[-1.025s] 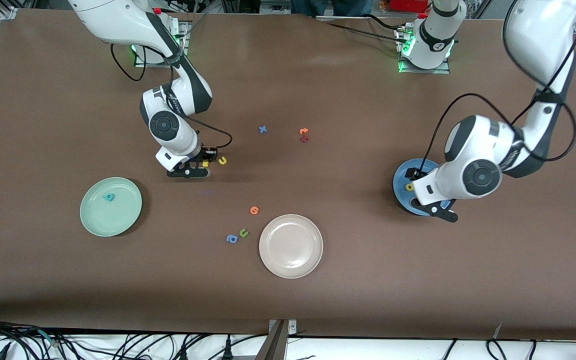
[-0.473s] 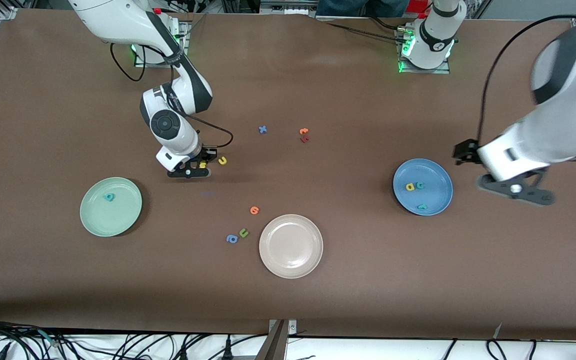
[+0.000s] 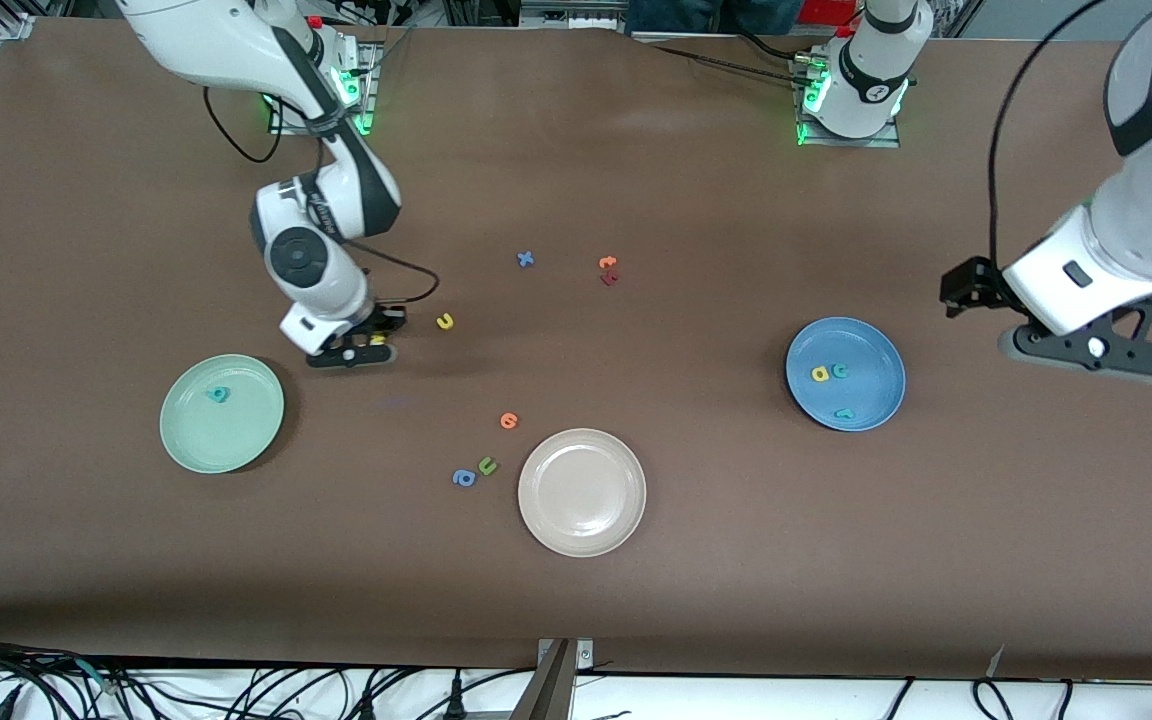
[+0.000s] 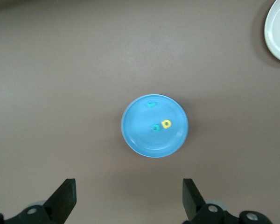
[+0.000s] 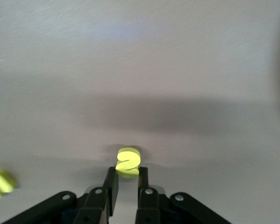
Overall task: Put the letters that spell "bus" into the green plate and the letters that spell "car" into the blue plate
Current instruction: 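Place the yellow 2 on the green plate while the left gripper withdraws, then move the right gripper to the yellow n, then grasp the yellow n with the right gripper, then place the yellow n on the green plate with the right gripper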
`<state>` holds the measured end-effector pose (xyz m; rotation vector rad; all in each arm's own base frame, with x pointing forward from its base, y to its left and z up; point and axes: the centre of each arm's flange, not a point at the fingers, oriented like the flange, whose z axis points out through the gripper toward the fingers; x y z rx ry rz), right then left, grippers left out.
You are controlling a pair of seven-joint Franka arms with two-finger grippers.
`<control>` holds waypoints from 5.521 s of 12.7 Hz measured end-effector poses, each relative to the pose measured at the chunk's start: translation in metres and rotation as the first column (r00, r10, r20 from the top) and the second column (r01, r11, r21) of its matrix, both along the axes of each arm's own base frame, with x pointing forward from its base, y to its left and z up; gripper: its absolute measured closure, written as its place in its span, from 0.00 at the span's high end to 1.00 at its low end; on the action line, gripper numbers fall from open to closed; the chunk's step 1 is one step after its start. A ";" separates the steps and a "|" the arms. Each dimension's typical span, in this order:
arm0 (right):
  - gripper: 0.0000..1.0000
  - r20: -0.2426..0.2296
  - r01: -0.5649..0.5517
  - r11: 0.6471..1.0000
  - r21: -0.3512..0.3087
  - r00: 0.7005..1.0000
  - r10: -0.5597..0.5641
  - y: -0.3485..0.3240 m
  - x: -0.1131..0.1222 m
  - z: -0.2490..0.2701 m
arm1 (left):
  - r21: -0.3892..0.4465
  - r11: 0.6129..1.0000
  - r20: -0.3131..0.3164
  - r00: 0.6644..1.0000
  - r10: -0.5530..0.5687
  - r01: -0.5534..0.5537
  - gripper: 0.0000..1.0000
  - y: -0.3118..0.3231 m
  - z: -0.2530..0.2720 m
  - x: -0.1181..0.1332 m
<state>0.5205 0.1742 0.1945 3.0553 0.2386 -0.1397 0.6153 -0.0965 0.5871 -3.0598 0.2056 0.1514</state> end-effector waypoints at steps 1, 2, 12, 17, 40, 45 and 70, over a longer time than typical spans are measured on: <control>0.21 0.004 -0.036 0.999 -0.006 0.999 0.036 -0.022 0.008 0.007 | -0.014 0.999 0.008 0.999 0.050 -0.050 1.00 -0.001 0.004 -0.010; 0.21 0.008 -0.073 0.997 -0.013 0.997 0.073 -0.045 0.015 0.014 | -0.020 0.997 0.018 0.997 0.079 -0.079 1.00 0.004 0.005 -0.020; 0.21 0.032 -0.320 0.944 -0.075 0.946 0.324 -0.180 0.053 0.030 | -0.066 0.990 0.044 0.991 0.125 -0.122 1.00 0.030 0.003 -0.059; 0.36 0.044 -0.342 0.934 -0.101 0.937 0.348 -0.196 0.066 0.013 | -0.068 0.991 0.052 0.991 0.121 -0.118 1.00 0.028 0.008 -0.060; 0.96 0.127 -0.670 0.742 0.019 0.738 0.663 0.120 -0.044 -0.007 | -0.069 0.992 0.059 0.992 0.113 -0.109 1.00 0.023 0.012 -0.061; 0.83 0.157 -0.654 0.756 0.033 0.750 0.642 0.112 -0.058 -0.028 | -0.069 0.992 0.059 0.992 0.113 -0.108 1.00 0.022 0.012 -0.061; 0.26 0.104 -0.651 0.743 -0.156 0.737 0.668 -0.103 0.053 0.050 | -0.070 0.992 0.062 0.992 0.107 -0.103 1.00 0.020 0.013 -0.061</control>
